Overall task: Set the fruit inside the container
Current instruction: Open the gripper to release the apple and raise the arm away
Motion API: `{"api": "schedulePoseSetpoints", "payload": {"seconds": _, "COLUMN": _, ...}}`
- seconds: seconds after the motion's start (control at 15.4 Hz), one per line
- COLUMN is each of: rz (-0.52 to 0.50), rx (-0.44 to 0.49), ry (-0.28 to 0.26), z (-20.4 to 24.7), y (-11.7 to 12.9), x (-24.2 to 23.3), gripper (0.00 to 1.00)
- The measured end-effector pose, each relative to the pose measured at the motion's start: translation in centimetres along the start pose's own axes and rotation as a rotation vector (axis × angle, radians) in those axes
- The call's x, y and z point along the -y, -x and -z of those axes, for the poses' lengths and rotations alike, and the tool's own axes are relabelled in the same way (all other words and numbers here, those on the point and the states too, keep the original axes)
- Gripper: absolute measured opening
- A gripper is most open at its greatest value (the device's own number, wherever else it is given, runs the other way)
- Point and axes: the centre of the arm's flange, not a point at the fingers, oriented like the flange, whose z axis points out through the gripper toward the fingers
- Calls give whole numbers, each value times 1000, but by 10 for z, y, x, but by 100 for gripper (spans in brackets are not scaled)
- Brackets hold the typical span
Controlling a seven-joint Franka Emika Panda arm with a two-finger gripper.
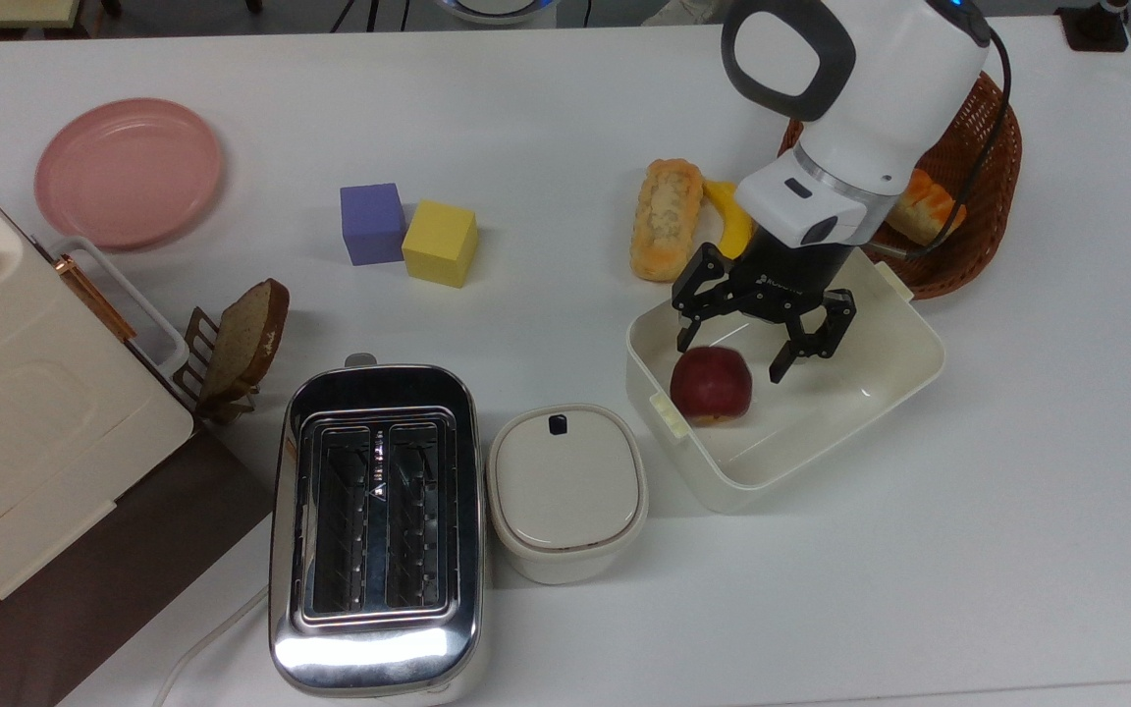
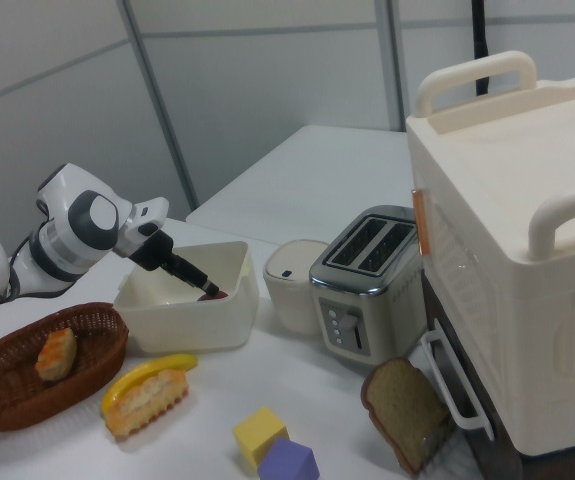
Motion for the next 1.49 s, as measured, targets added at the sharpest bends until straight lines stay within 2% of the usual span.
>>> {"api": "schedulePoseSetpoints", "payload": {"seconds": 0.19, "rz": -48, "rx": -44, "ry": -22, "z": 25, "y": -24, "x": -12, "gripper": 100}}
{"api": "schedulePoseSetpoints", "payload": {"seconds": 0.32, "rz": -119, "rx": -59, "ry": -39, "z": 58, "y": -48, "x": -41, "gripper": 100}}
{"api": "schedulePoseSetpoints", "payload": {"seconds": 0.45, "rz": -199, "rx": 0, "ry": -36, "z": 96, "y": -68, "x": -91, "gripper": 100}}
{"api": "schedulePoseSetpoints", "payload": {"seconds": 0.52, "rz": -196, "rx": 56, "ry": -43, "z": 114, "y": -74, "x": -118, "gripper": 100}}
{"api": "schedulePoseSetpoints", "payload": {"seconds": 0.71, "rz": -81, "rx": 316, "ry": -86, "z": 141, "y": -70, "x": -205, "gripper": 100}}
{"api": "schedulePoseSetpoints", "payload": {"seconds": 0.91, "rz": -19, "rx": 463, "ry": -152, "z": 141, "y": -70, "x": -291, "gripper": 100}}
{"api": "schedulePoseSetpoints", "payload": {"seconds": 1.1, "rz": -40, "rx": 524, "ry": -160, "z": 122, "y": -69, "x": -349, "gripper": 100}}
{"api": "schedulePoseSetpoints", "payload": {"seconds": 1.17, "rz": -19, "rx": 535, "ry": -167, "z": 114, "y": -68, "x": -359, "gripper": 100}}
{"api": "schedulePoseSetpoints", "payload": {"seconds": 1.36, "rz": 97, "rx": 558, "ry": -240, "z": 97, "y": -62, "x": -373, "gripper": 100}}
{"api": "schedulePoseSetpoints", "payload": {"seconds": 1.49, "rz": 111, "rx": 570, "ry": -266, "z": 90, "y": -60, "x": -380, "gripper": 100}}
